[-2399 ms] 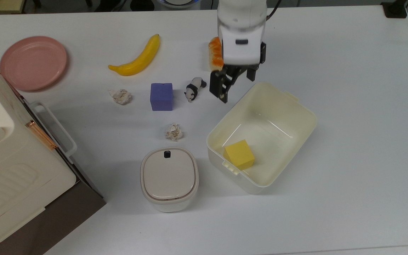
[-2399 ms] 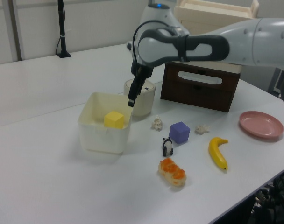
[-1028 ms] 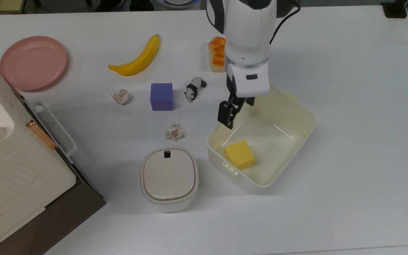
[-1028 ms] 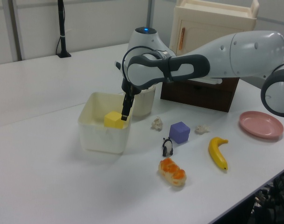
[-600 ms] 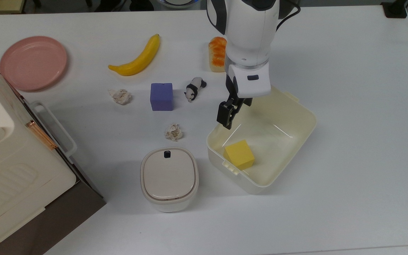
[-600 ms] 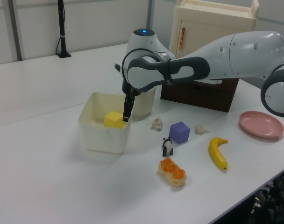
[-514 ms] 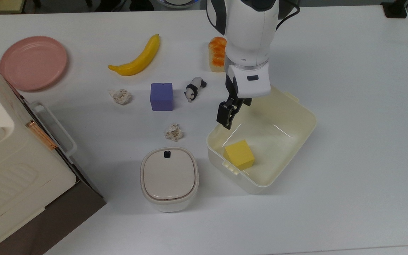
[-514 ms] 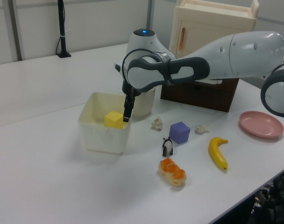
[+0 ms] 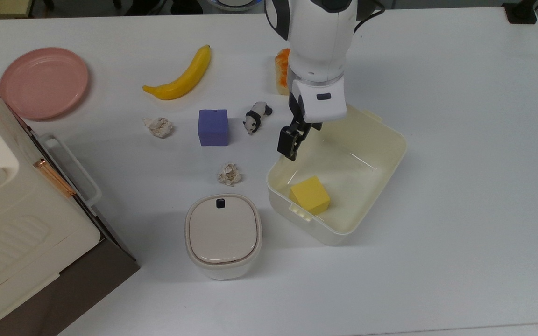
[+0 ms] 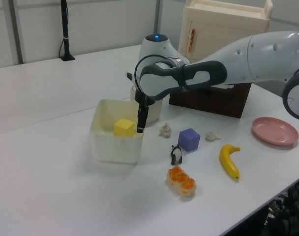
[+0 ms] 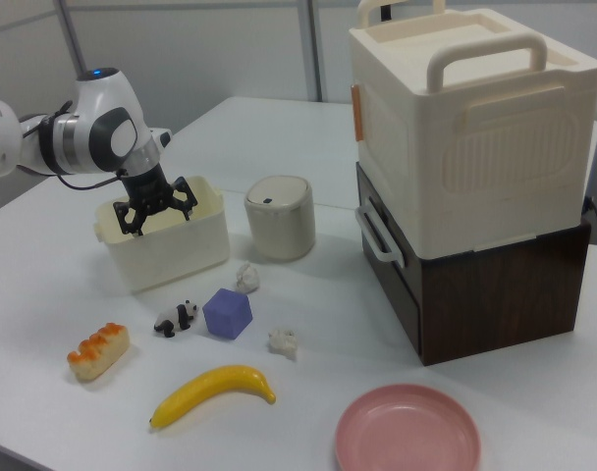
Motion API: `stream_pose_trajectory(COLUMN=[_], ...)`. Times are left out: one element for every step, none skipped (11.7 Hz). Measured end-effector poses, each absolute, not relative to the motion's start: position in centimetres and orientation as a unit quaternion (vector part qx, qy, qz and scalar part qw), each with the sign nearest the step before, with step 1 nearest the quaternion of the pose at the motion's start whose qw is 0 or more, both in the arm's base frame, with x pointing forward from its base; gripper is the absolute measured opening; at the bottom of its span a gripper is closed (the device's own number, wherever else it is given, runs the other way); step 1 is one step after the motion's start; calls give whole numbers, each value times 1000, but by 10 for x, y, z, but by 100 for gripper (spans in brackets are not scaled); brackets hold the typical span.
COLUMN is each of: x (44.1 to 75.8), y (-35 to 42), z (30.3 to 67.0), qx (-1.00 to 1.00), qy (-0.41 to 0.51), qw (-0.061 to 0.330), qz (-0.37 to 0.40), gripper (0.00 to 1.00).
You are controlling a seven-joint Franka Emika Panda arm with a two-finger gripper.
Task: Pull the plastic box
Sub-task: 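Drag the cream box across the table toward the purple cube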
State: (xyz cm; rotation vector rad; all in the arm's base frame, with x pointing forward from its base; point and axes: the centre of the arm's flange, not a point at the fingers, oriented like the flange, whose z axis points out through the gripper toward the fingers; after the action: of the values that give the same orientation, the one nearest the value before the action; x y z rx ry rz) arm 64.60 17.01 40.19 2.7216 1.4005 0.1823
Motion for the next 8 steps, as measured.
stream_pose_trajectory(x=[642,638,635,632,629,625,621,616], y=[167,164,160,156,150,144,138,132], z=[401,399,397,396,395,395,396,399], qx=[887,888,887,887,885,884,884,882], qy=[456,456,458,459,463,466,466,470], qw=[37,36,36,35,35,35,34,33], qz=[55,48,42,36,32,29,25,15], gripper=[100,100,100,100,100,100,100,100])
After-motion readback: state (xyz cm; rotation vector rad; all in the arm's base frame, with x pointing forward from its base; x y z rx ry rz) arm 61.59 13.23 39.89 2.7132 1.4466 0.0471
